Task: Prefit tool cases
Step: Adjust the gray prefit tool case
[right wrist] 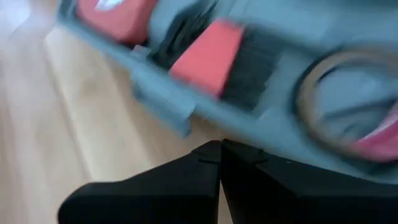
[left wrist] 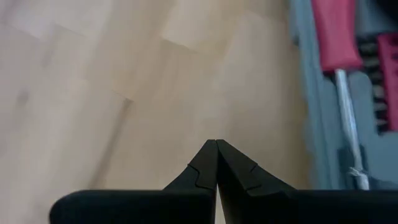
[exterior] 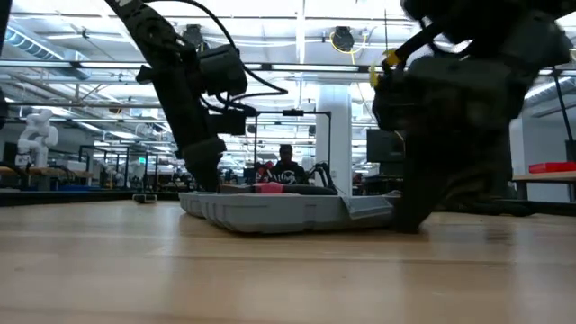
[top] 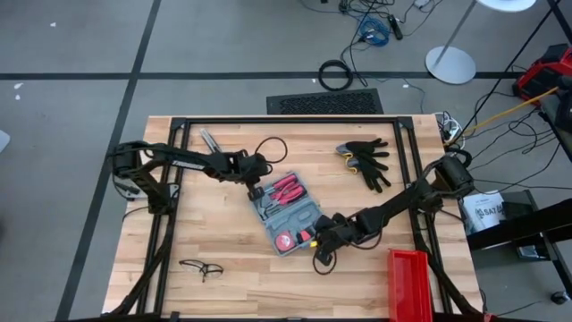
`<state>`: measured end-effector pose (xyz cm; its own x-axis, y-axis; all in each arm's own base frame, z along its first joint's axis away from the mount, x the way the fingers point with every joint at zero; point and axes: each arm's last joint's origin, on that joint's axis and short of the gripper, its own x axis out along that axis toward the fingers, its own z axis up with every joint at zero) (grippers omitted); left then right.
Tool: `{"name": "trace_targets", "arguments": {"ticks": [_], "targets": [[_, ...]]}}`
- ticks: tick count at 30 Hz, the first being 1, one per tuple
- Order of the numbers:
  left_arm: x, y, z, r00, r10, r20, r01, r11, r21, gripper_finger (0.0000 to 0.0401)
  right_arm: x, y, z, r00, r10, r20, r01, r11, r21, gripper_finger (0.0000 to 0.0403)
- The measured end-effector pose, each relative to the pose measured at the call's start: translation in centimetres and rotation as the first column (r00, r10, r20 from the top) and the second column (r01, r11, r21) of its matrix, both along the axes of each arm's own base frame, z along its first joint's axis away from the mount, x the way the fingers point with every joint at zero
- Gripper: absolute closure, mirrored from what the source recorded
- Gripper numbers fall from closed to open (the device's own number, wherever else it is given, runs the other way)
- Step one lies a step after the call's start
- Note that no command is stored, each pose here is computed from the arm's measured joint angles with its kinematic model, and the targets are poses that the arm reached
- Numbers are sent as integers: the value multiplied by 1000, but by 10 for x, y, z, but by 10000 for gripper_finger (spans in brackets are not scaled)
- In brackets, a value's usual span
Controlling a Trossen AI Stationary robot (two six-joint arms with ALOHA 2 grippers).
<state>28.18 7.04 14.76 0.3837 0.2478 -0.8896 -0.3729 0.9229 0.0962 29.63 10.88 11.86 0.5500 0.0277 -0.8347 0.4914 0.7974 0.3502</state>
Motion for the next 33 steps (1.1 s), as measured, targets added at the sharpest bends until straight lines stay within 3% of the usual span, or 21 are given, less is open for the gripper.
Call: {"name": "trace_targets", "arguments": {"ticks": [5, 21, 26, 33], "targets": [[1, -5, 1, 1000, 6, 22, -5, 998, -62, 393, 5, -23, 2, 1000, -20, -8, 19, 997, -80, 403], [-7, -23, 1, 996, 73, -60, -79, 991, -111, 393, 3, -84, 4, 990, -8, -140, -23, 975, -221, 403], [-8, -33, 10, 999, 51, -17, -53, 983, -174, 393, -11, -104, 15, 972, -102, -210, 11, 919, -395, 403], [-7, -41, 18, 999, 49, 20, -45, 986, -159, 393, -18, -104, 38, 983, -89, -160, 27, 936, -351, 403]]}}
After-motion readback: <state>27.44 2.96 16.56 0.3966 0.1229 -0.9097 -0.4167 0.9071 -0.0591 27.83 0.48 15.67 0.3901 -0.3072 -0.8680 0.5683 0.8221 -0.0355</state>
